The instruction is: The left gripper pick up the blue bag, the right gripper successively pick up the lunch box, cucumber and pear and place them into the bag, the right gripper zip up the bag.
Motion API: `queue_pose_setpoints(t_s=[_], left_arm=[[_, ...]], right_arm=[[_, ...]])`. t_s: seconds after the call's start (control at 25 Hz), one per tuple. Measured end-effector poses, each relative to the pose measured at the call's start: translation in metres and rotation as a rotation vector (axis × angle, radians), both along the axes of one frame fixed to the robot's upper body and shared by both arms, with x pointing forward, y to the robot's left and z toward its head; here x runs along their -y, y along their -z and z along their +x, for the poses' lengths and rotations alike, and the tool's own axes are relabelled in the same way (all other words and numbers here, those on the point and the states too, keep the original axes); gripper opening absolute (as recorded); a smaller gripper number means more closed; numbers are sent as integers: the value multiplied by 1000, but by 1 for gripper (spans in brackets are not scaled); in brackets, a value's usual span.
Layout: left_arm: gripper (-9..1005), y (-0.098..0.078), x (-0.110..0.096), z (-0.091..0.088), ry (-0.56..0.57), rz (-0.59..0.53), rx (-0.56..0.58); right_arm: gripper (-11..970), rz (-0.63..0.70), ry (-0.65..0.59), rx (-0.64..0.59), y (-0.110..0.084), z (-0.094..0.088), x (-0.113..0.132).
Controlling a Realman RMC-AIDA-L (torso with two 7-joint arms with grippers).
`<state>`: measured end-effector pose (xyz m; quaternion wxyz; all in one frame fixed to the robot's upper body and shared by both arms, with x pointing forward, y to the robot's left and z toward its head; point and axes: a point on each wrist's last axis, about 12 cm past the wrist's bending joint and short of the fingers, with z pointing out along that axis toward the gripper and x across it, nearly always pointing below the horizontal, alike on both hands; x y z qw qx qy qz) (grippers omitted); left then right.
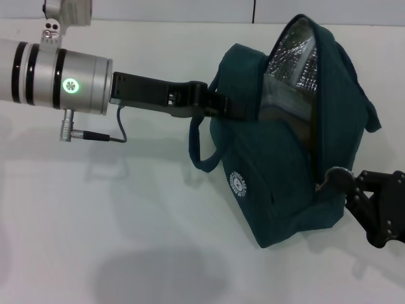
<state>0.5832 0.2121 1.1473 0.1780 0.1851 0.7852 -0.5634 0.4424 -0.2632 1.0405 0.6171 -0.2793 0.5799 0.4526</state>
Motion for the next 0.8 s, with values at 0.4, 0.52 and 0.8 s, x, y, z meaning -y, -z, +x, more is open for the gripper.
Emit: queue_pose_setpoints(t_s=[0.4,0.52,0.8], left_arm=[[130,5,0,-5,3,-38,111],[189,6,-2,-8,-19,-81,151],[371,1,-23,-15,-132,-232,263]], right_arm=[[6,-10,-7,0,0,3,-2],[6,-9,-8,0,0,3,-2],[6,-5,-14,16,-2,4,-3]])
